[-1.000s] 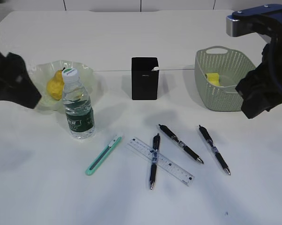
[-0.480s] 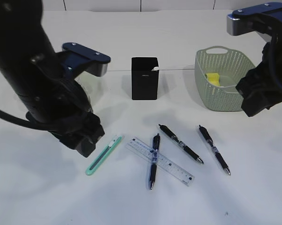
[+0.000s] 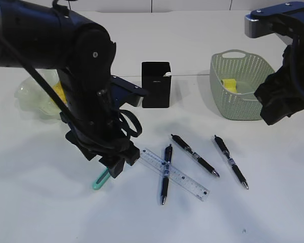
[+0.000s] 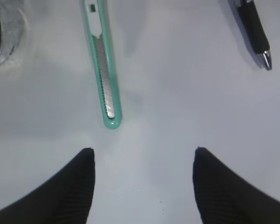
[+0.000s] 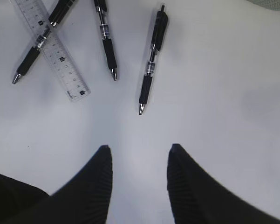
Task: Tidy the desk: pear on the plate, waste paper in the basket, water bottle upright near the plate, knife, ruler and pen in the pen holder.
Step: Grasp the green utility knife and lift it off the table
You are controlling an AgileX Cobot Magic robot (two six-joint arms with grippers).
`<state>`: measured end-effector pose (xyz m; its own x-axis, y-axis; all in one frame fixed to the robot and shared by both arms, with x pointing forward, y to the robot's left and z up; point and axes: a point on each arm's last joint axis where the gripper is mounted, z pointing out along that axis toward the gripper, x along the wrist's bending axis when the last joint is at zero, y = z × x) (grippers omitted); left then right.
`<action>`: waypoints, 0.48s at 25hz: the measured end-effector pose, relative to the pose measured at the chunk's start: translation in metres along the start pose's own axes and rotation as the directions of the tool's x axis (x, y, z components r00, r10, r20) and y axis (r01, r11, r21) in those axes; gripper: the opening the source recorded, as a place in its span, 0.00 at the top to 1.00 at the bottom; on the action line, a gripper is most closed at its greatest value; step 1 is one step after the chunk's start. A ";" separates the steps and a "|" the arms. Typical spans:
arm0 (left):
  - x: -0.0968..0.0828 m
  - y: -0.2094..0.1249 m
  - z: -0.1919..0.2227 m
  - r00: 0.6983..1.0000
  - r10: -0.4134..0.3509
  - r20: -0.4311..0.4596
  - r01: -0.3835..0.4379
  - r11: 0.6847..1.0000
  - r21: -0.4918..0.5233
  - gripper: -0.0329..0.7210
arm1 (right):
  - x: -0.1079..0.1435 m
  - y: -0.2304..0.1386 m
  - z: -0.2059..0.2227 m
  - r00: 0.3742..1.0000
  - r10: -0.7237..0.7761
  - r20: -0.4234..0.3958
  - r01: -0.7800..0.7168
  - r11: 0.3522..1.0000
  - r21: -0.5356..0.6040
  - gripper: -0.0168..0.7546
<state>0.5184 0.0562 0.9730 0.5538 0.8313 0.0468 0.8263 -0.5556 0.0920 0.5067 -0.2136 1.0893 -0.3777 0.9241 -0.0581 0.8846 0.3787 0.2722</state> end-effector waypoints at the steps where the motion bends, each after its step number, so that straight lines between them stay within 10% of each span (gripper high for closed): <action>1: 0.000 0.002 0.003 1.000 0.001 -0.002 -0.001 1.000 0.002 0.34 | 0.000 0.000 0.000 1.000 -0.001 0.002 0.001 1.000 0.000 0.59; 12: 0.023 0.007 0.027 0.999 -0.047 0.021 0.046 0.997 0.057 0.34 | -0.001 0.001 0.000 1.000 -0.006 0.016 0.006 1.000 -0.012 0.59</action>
<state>0.5395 0.0709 0.9474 0.5163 0.8561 0.0219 0.8553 -0.5167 0.0369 0.5082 -0.2145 1.0897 -0.3788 0.9225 -0.0748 0.8790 0.3839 0.2830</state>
